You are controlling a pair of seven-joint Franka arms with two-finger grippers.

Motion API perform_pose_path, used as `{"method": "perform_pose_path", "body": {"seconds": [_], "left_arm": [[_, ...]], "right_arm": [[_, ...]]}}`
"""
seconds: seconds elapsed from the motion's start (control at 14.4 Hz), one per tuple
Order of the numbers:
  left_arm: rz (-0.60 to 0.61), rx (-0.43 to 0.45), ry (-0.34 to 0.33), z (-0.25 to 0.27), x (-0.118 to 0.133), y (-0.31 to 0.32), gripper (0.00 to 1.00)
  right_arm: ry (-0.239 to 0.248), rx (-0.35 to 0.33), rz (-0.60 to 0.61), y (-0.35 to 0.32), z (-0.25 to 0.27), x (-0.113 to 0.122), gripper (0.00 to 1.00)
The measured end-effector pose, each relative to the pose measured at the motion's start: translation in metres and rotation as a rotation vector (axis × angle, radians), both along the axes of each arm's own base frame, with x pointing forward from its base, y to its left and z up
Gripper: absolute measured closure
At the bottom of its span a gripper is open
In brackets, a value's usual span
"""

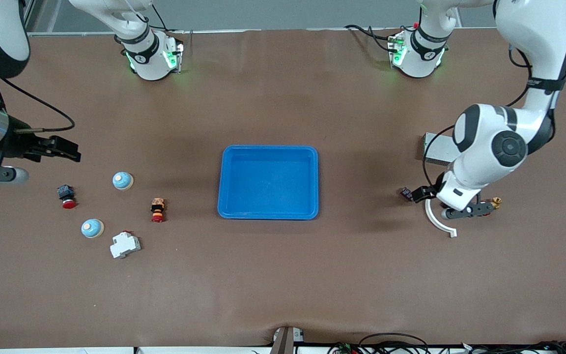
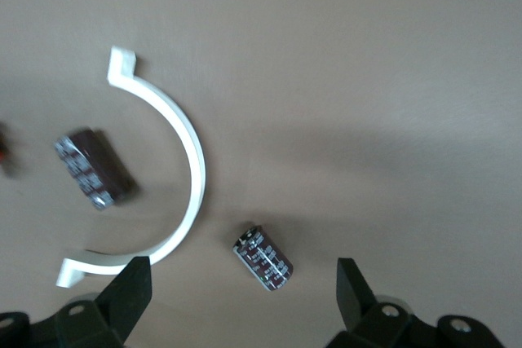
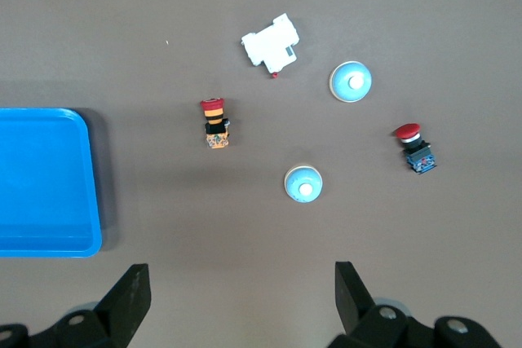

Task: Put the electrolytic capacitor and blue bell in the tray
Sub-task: 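Grasp the capacitor with the left gripper while the right gripper grasps a bell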

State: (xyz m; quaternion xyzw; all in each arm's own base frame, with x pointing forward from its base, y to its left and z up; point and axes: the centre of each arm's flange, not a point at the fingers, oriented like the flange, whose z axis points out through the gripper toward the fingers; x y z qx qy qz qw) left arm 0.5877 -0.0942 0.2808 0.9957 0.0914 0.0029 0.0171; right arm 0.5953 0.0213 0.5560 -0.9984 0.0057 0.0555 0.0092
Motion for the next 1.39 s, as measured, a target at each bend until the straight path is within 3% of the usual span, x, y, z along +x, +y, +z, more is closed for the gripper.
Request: {"method": "perform_pose_path", "body": {"seconds": [0.42,0.76,0.83,1.04,1.18,1.39], "left_arm": [[0.231,-0.012,0.001,-0.067,-0.042,0.004,0.00],[0.286,-0.021,0.004,-0.094,-0.047,0.004,0.04],[0.289,-0.022,0.004,-0.095,-0.046,0.004,0.04],[0.292,-0.022,0.005,-0.096,-0.047,0.004,0.30],[0.290,-0.022,0.007,-0.097,-0.047,0.002,0.32],[0.286,-0.023,0.006,-0.097,-0.047,-0.001,0.40]], "right_arm": [[0.083,-0.010,0.030,0.016,-0.049,0.013,0.00],[0.148,-0.021,0.036,0.018,-0.143,0.045,0.00],[0.149,-0.021,0.032,0.015,-0.164,0.052,0.00],[0.138,-0.022,0.005,-0.002,-0.216,0.068,0.00],[0.122,-0.017,0.009,-0.021,-0.242,0.075,0.00],[0.089,0.005,0.147,-0.052,-0.264,0.075,0.00]]}}
